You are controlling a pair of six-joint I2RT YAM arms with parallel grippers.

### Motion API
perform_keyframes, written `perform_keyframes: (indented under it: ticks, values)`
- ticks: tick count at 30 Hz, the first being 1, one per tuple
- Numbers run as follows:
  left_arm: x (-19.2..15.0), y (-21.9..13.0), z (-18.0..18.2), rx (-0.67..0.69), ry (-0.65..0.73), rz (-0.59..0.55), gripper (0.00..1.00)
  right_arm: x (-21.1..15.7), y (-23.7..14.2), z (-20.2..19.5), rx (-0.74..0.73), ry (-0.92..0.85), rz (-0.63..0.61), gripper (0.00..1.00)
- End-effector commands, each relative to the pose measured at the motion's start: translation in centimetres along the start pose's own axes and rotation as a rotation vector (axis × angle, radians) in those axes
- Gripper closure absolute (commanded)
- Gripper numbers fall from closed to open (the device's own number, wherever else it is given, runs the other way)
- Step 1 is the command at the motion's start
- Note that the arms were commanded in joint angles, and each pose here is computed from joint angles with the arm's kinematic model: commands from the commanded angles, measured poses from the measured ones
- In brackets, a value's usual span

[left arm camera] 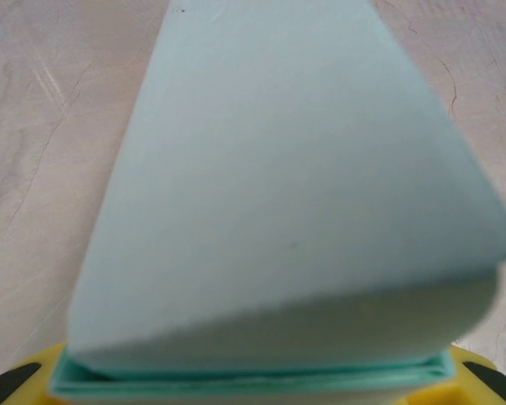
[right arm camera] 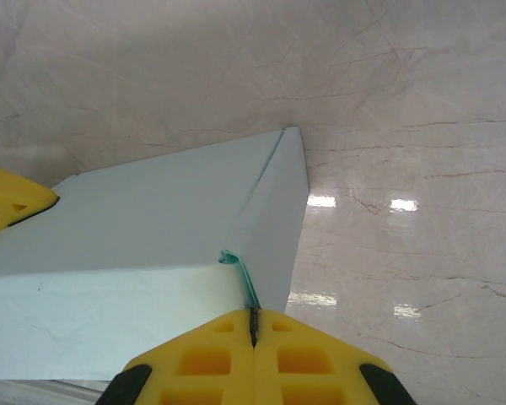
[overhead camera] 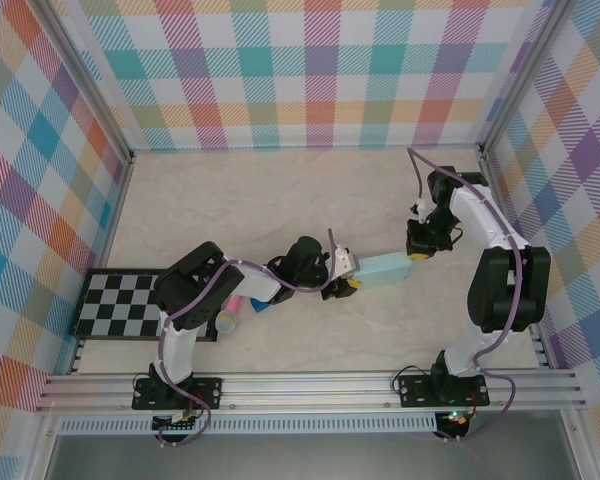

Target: Fold the paper box

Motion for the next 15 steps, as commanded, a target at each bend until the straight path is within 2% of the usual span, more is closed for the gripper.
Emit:
perform_keyframes:
  ticks: [1, 6, 11, 15]
  values:
    - [-6.8, 0.2, -2.0, -0.040, -0.140, 0.202, 0.90, -0.2, 2.3, -1.0, -0.067, 0.009, 0.056, 1.00]
    - [-6.9, 0.4, -2.5, -0.069, -0.158, 0.147, 0.90, 0.0, 0.5, -0.4, -0.076, -0.008, 0.010, 1.00]
    - [-7.3, 0.6, -2.8, -0.088, -0.158, 0.152, 0.90, -0.3, -3.8, 2.8, -0.003, -0.062, -0.057, 1.00]
    - [-7.5, 0.6, -3.0, -0.097, -0.153, 0.149, 0.89, -1.2, -3.8, 7.1, 0.018, -0.145, -0.040, 1.00]
Point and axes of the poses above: each hand's point on the last joint's axis, 136 mm out from that joint toward the fingers, its own y axis out along the fingers, its own z axis along the line the jaws close on, x = y × z, the point moved 4 cm from there along -y, back along the fingers, and after that the axes turned 6 degrees about y, right-handed, at the moved point
